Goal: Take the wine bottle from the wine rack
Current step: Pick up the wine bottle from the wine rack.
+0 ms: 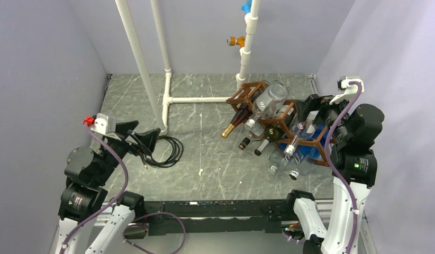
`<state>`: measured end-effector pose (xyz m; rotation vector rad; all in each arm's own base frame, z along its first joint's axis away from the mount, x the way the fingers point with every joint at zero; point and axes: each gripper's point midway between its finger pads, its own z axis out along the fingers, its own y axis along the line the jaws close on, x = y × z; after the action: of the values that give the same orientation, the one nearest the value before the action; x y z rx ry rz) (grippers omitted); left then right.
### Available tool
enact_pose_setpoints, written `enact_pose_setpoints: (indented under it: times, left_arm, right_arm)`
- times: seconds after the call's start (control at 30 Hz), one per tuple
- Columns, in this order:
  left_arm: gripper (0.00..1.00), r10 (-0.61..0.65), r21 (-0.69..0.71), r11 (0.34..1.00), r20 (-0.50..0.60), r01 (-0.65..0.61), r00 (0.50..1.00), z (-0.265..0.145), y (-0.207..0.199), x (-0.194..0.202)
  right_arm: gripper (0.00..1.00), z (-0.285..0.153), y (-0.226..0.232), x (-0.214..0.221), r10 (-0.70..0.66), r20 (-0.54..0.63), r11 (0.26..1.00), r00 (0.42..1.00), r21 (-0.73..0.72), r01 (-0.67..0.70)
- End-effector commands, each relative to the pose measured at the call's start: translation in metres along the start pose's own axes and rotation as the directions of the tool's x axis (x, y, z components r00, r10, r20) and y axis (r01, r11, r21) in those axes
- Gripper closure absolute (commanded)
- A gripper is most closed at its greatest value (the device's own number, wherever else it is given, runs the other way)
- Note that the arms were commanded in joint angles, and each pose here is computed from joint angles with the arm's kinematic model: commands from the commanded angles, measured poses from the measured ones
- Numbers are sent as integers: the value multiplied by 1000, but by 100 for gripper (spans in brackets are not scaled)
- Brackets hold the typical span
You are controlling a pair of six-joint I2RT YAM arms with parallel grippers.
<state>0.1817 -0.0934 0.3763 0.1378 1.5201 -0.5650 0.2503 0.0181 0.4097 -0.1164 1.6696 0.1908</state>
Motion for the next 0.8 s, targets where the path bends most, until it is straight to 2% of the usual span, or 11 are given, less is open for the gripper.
enact_pose_setpoints:
  times: [0.0, 0.23, 0.33, 0.4, 0.47, 0.63, 0.77]
  left_arm:
    - [1, -68, 87, 994, -13, 69, 998, 3, -16, 6]
    - [1, -108, 129, 985, -82, 118, 991, 10, -23, 21]
    - [1, -124, 146, 979, -123, 141, 985, 14, -26, 30]
    - [1, -125, 148, 978, -159, 149, 979, 15, -26, 37]
    - [1, -123, 143, 978, -184, 151, 975, 17, -25, 44]
    - [1, -123, 154, 976, -209, 157, 970, 21, -24, 56]
    - [1, -115, 192, 968, -246, 165, 962, 20, -30, 65]
  right_arm:
    - [0, -4, -2, -7, 36, 10, 999, 999, 29, -36]
    - [0, -5, 2, 0, 4, -2, 1000, 1000, -3, -4]
    - [0, -3, 15, 10, -65, -22, 992, 998, -110, 62]
    - [0, -5, 36, 22, -166, -20, 948, 986, -278, 154]
    - [0, -13, 60, 32, -234, 5, 872, 972, -442, 212]
    - [0, -24, 71, 44, -292, 2, 807, 957, -536, 247]
    - [0, -28, 75, 49, -287, 12, 769, 958, -594, 238]
